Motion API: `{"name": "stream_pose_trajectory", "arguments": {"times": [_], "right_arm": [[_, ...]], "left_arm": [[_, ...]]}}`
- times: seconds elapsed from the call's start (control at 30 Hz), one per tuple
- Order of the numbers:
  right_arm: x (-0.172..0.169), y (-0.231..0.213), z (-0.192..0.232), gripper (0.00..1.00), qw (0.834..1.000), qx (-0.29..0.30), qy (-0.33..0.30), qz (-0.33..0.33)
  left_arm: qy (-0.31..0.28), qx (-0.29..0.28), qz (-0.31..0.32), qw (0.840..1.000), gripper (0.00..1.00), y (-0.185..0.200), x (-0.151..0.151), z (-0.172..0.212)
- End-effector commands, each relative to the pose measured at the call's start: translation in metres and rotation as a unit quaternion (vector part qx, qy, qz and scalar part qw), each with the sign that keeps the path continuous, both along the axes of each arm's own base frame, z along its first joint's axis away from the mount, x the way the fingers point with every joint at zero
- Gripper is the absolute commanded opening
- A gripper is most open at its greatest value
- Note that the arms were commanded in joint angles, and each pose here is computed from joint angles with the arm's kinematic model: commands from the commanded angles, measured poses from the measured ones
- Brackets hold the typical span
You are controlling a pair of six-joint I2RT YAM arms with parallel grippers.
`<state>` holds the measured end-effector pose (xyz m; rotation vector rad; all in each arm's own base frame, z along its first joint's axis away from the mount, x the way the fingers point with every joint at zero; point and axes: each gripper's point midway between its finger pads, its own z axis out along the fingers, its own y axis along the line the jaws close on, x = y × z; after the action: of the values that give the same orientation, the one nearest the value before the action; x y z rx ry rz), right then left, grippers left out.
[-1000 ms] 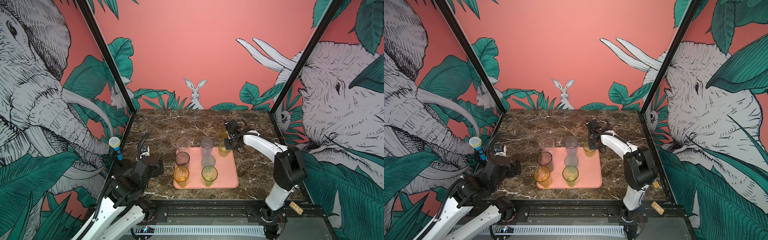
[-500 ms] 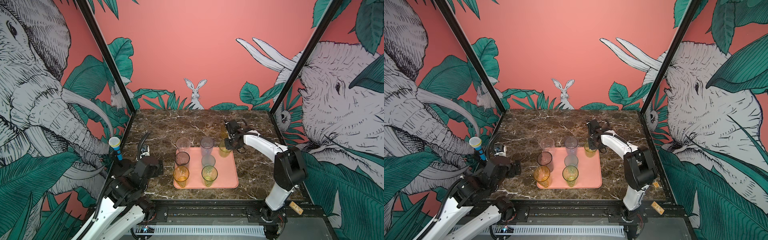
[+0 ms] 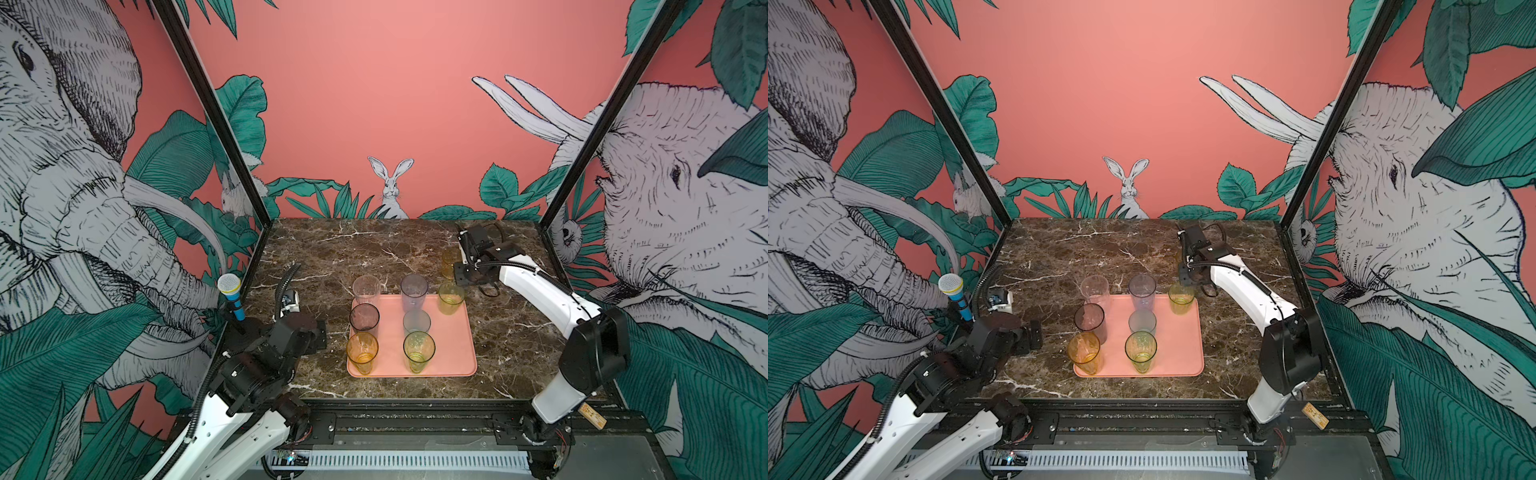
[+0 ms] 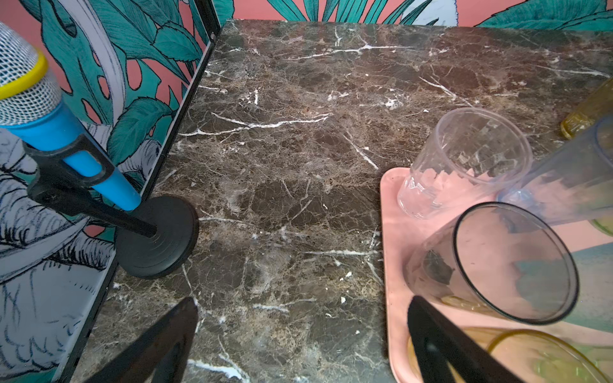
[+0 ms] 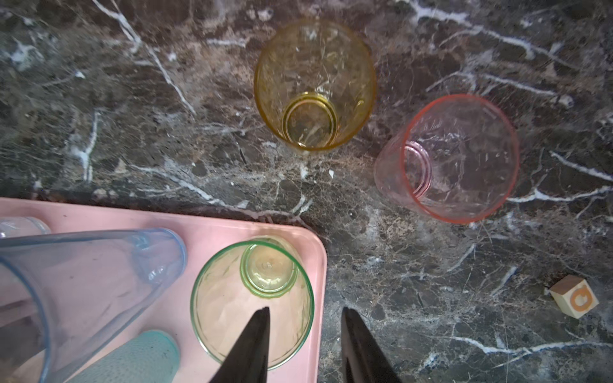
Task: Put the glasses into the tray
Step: 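Raise the right gripper and move it over the yellow glass off the tray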
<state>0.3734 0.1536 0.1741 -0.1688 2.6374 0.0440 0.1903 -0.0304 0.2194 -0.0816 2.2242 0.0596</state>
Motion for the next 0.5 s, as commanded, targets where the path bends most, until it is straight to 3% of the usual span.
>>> {"name": "stream_pose_trajectory", "arguments": {"times": [0.0,0.47], "right_arm": [[-0.004,-0.006,0.020,0.38,1.000,0.000,-0.010,-0.001],[0.023,-0.009,0.060,0.40,0.997,0.007,-0.074,-0.004]], "left_arm": [[0.000,-0.001,0.005,1.000,0.99,0.001,0.001,-0.001],[-0.001,-0.002,0.005,1.000,0.99,0.001,0.000,-0.001]]}}
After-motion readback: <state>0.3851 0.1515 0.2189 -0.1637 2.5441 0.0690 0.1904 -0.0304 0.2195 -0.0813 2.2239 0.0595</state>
